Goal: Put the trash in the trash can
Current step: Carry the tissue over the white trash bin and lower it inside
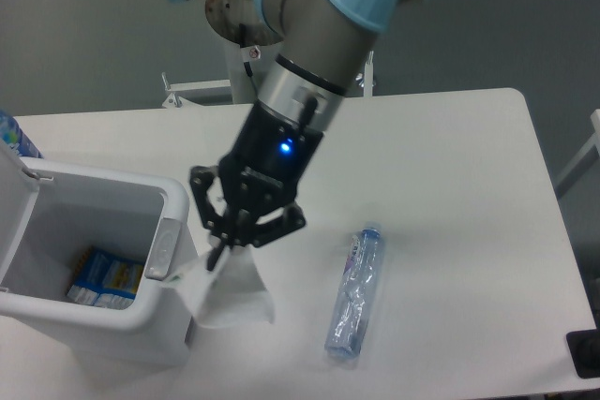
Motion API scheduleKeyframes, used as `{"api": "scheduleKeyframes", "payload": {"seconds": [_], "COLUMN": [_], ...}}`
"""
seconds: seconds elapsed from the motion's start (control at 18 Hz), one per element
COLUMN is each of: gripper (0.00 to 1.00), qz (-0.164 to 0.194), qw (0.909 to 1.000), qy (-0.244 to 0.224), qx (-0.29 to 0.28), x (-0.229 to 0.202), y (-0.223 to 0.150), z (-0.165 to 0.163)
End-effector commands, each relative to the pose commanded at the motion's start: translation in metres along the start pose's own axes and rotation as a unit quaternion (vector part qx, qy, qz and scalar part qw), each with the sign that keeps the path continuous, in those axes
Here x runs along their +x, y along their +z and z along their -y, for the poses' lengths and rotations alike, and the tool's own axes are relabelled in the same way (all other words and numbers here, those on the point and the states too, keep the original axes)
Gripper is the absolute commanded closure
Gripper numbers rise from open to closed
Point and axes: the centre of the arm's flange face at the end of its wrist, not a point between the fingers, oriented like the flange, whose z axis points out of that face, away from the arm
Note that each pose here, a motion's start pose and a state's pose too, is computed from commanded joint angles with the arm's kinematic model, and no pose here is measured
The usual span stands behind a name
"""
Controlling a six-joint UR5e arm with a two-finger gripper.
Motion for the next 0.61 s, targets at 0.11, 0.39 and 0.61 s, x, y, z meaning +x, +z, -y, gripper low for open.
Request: {"api": "scheduleKeyframes", "payload": {"seconds": [0.11,0.39,0.61], "gripper": [1.0,0.8,0.3], "qz": [-0.008,-0.028,-0.033], "qw": [1.0,0.9993,0.9988], "qy": [0.0,0.015,0.025], "qx": [-0.004,-0.02,-0.025], "x": [0.017,0.05,0.057], "y": [0.006,0.027,0.033], "z": [-0.002,-0.01,-0.013]}}
